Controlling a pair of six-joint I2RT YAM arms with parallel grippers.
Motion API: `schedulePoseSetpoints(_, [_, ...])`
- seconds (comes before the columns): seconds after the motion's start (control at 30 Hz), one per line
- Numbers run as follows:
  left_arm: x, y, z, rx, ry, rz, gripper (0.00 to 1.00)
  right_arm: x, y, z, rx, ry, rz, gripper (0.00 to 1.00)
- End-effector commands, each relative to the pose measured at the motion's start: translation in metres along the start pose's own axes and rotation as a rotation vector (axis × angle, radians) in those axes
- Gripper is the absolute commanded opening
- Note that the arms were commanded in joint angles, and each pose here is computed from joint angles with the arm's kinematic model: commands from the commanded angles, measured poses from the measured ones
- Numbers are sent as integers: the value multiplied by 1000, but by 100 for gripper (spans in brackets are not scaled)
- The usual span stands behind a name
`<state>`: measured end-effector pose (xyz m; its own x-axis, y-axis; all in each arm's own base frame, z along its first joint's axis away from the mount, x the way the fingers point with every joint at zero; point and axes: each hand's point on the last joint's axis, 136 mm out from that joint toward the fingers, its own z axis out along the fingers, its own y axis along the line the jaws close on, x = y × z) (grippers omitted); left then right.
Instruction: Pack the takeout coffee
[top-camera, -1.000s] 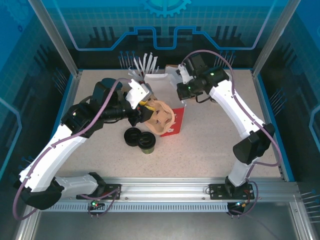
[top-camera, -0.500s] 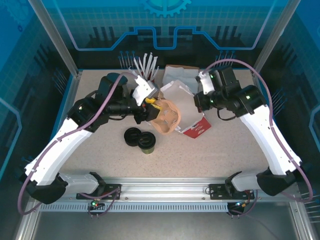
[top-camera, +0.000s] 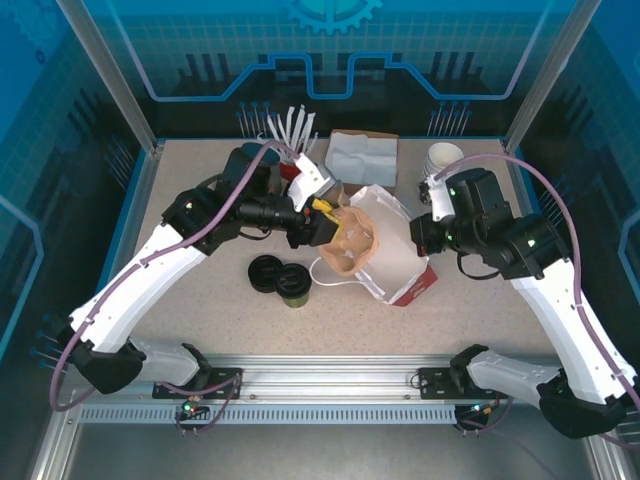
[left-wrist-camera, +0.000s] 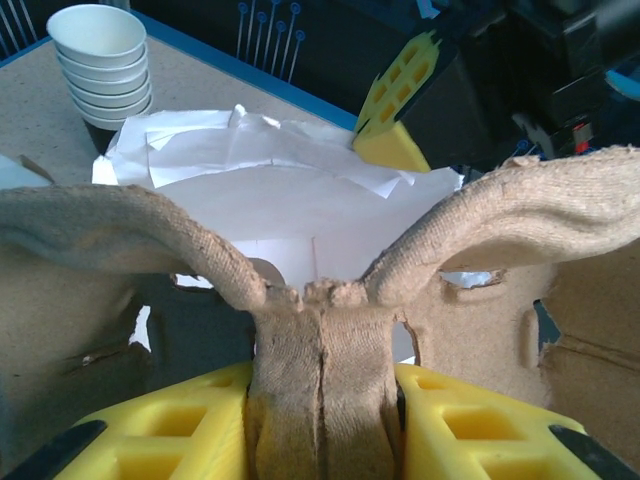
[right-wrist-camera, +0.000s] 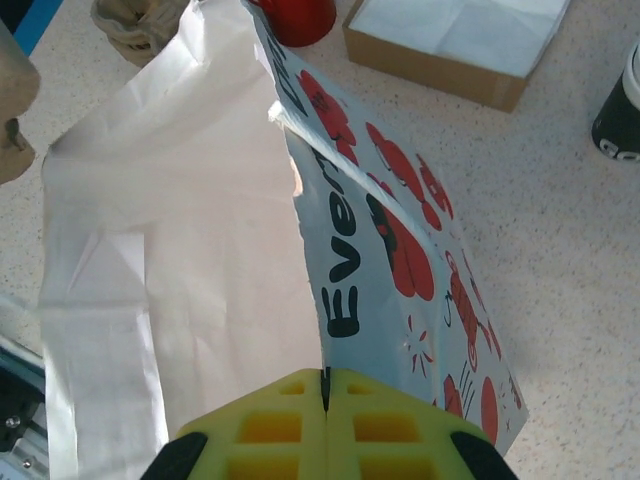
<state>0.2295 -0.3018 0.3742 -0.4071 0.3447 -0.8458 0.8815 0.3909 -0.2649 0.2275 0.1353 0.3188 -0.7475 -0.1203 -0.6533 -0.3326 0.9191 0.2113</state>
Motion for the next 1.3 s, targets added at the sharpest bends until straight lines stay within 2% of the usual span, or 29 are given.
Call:
schedulePoseSetpoints(0.0, [-13,-17,1,62,-41,31,36,6,2,3,-18,1,56,0])
schedulePoseSetpoints(0.2, [-10,-28,14,120,-34,42,37,15,6,7,-53,7,94,0])
schedulePoseSetpoints(0.6, [9,-30,47,214,56,40,39,15,15,9,-108,16,106,0])
schedulePoseSetpoints(1.27, [52,16,87,121,213,31,37,19,23,14,-160,41,102,0])
